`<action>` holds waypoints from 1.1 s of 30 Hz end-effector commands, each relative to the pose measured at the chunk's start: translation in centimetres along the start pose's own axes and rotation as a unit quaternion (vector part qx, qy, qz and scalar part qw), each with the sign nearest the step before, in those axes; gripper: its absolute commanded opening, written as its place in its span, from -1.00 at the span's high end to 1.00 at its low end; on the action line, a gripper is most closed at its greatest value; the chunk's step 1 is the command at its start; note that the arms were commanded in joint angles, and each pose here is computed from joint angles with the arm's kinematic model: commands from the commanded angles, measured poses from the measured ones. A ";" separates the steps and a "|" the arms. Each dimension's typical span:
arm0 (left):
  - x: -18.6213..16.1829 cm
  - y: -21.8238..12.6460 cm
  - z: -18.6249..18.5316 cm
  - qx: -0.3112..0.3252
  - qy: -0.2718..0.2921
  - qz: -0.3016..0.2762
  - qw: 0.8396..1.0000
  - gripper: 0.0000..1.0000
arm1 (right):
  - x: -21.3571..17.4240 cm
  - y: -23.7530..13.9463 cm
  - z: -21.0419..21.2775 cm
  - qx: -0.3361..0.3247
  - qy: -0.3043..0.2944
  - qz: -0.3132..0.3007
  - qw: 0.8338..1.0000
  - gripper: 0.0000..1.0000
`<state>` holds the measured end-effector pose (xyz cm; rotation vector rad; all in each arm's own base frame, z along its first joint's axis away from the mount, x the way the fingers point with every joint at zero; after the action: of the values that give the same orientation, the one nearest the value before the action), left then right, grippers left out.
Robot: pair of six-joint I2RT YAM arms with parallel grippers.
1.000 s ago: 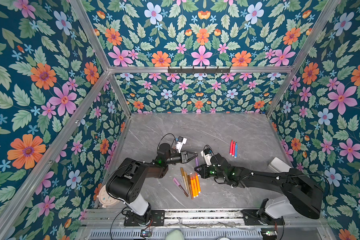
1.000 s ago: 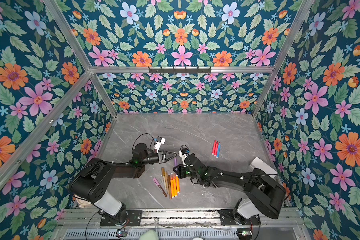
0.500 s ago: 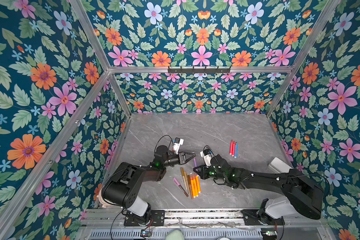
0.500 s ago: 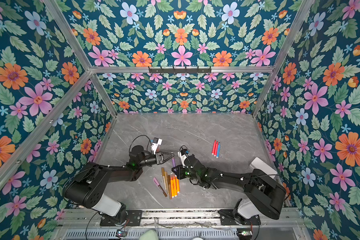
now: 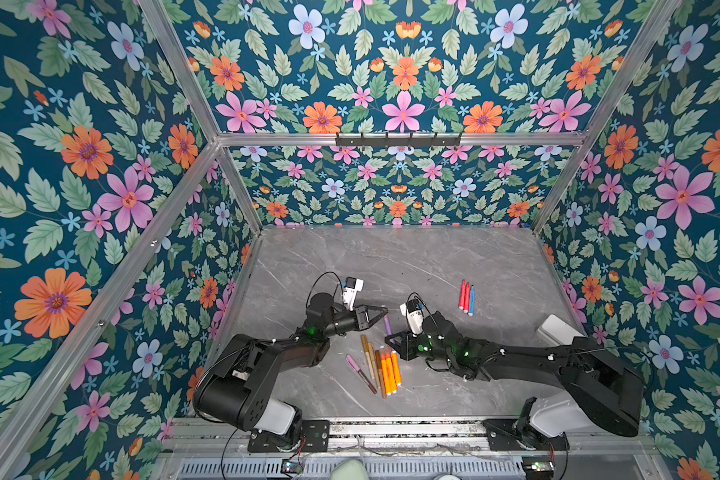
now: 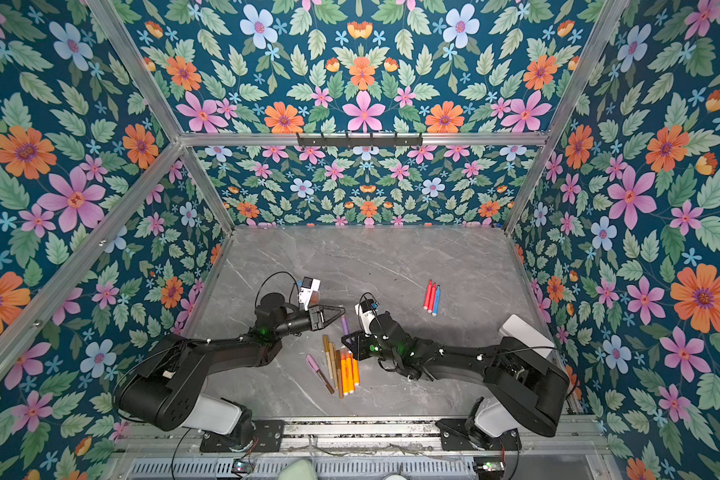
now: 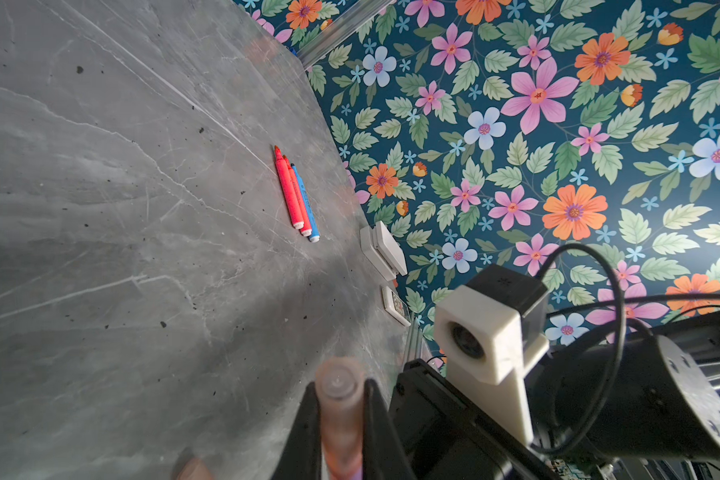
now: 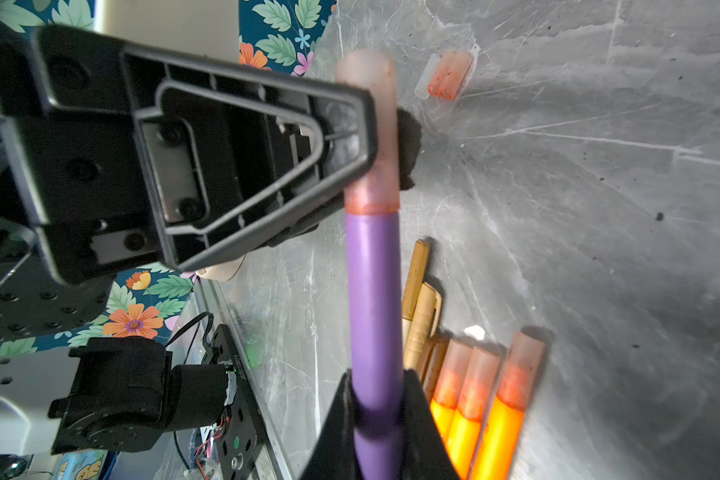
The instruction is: Open the pen caps
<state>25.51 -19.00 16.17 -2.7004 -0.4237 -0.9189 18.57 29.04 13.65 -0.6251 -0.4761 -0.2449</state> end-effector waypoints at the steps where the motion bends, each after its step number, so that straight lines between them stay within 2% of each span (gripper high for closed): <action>1: 5.2 -1.4 1.1 0.103 0.088 -0.176 0.975 1.00 | -5.2 -0.9 -3.8 -0.093 0.066 0.136 0.984 1.00; 20: 5.3 -2.2 1.2 0.132 0.098 -0.188 0.968 1.00 | -7.7 -1.5 -3.9 -0.097 0.054 0.152 0.982 1.00; 28: 5.4 -3.6 0.7 0.161 0.102 -0.222 0.956 1.00 | -8.2 -2.2 -4.1 -0.104 0.056 0.147 0.982 1.00; 33: 6.0 -3.8 0.4 0.154 0.079 -0.245 0.954 1.00 | -8.0 -2.4 -3.6 -0.097 0.051 0.139 0.984 1.00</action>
<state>27.56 -15.34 18.12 -2.3885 -0.8895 -1.0029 12.99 26.47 9.07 -0.7901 -0.3258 -0.1096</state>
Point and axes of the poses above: each gripper's point midway between its finger pads, its own y axis out along the fingers, its own z axis along the line the jaws close on, x = y × z, the point moved 7 cm from there along -y, back along the fingers, and after that the axes turned 6 degrees about y, right-handed, at the moved point
